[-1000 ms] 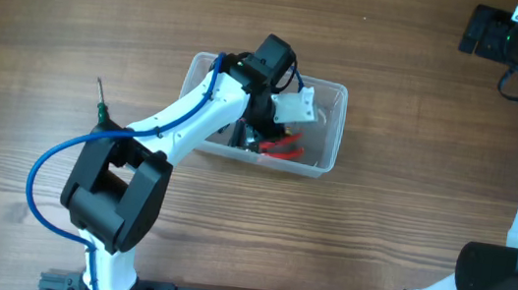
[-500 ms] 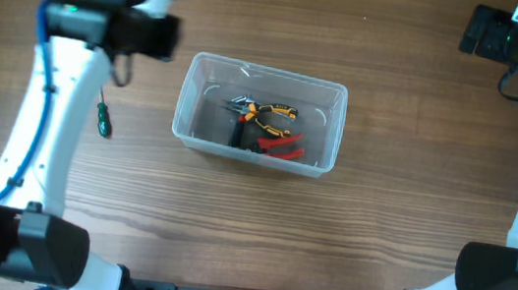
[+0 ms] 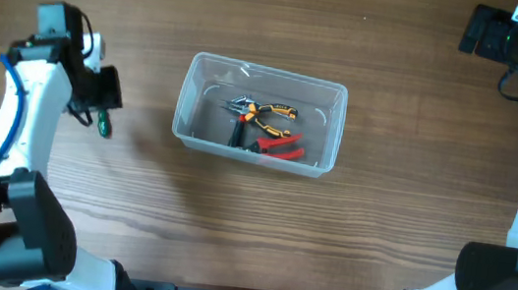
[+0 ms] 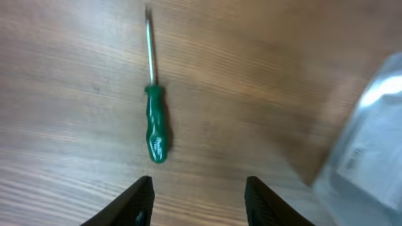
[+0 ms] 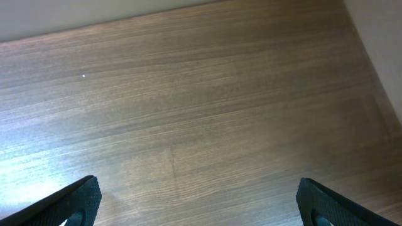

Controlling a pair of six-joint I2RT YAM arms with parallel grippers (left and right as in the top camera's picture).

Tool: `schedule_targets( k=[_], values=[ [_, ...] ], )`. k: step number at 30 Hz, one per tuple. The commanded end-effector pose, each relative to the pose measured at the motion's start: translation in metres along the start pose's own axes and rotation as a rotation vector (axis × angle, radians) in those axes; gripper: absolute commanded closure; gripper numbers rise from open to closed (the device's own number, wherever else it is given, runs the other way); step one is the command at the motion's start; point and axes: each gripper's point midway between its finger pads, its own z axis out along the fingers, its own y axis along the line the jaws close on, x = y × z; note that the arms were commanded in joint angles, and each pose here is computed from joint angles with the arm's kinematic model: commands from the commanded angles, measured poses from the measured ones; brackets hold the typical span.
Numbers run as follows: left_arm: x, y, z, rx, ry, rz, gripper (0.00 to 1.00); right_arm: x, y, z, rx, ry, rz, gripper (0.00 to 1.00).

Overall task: Pack container
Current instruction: 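Move the left gripper to the green screwdriver and grasp it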

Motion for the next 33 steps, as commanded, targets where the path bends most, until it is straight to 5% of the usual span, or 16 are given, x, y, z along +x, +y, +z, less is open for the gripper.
schedule_targets(
  k=[1, 10, 30, 33],
  values=[
    [0.012, 0.017, 0.017, -0.036, 0.023, -0.124, 0.52, -0.003, -0.001, -0.004, 0.004, -0.016, 0.019, 0.0],
    [0.019, 0.056, 0.027, -0.061, 0.06, -0.237, 0.56, -0.003, -0.001, -0.004, 0.004, -0.015, 0.02, 0.0],
    [0.019, 0.038, 0.103, 0.063, 0.152, -0.236, 0.55, -0.003, 0.0, -0.004, 0.004, -0.016, 0.019, 0.0],
    [0.017, 0.038, 0.103, 0.064, 0.145, -0.235, 0.63, -0.003, 0.0, -0.004, 0.004, -0.016, 0.019, 0.0]
  ],
)
